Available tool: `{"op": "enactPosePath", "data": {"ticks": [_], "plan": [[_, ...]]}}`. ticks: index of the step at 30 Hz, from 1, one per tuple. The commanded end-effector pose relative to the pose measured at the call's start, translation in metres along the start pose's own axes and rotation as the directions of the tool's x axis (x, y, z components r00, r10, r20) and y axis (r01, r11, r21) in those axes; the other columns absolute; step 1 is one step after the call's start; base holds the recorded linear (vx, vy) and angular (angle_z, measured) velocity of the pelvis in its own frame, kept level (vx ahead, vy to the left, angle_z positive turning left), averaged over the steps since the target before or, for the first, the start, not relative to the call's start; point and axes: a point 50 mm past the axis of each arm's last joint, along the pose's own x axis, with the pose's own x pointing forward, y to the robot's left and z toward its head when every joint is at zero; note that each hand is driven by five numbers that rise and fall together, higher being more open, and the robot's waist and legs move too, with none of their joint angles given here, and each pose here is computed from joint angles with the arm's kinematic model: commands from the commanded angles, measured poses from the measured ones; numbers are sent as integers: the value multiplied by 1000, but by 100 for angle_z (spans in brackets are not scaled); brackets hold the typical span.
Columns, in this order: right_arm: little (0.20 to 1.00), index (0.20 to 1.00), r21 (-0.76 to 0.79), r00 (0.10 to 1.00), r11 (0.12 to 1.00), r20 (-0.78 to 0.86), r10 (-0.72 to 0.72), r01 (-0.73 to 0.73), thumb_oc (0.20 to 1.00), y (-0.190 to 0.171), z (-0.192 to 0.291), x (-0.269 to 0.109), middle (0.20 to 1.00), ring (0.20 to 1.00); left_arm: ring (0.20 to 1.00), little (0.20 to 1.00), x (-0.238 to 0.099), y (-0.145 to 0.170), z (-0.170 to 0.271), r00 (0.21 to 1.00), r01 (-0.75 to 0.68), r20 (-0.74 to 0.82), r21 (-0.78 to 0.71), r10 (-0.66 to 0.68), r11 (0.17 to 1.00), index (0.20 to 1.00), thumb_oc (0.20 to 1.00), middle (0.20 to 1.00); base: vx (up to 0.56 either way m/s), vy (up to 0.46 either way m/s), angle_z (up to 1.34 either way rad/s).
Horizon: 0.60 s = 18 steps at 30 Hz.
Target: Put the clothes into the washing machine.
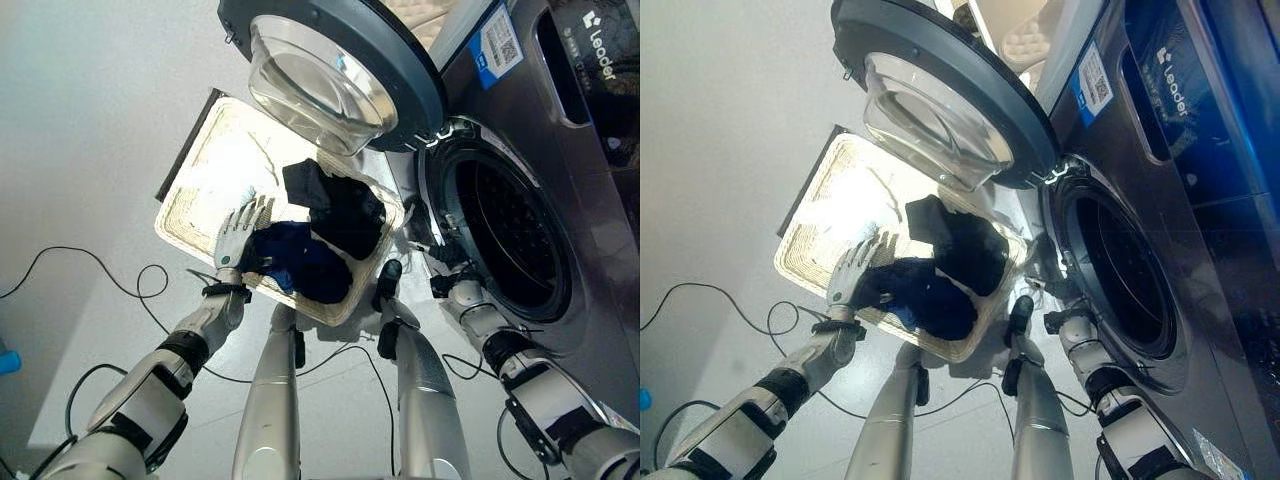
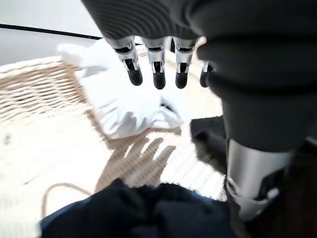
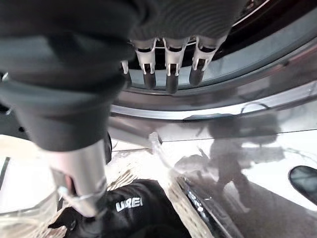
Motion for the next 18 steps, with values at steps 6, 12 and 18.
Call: {"op": "enactPosePath", "data": {"ticks": [6,12,18], "plan": [[1000,1000,-12,999,999,8,-50,50,1000,-22,-3,1,1000,1000,1000,1000,8,8,20,990,-89,103,-51,94,995,1000,1000,1000,0,0,0],[1000,1000,-31,1000,999,10,19,-18,1000,2,8,6,1000,1000,1000,1000,46,16,70,946,-33,325,76,7,997,1000,1000,1000,4,16,-14],[1000,1000,-28,1000,999,19,24,-24,1000,7,10,6,1000,1000,1000,1000,51,16,68,954,-12,300,97,-18,995,1000,1000,1000,2,-2,-17]]}}
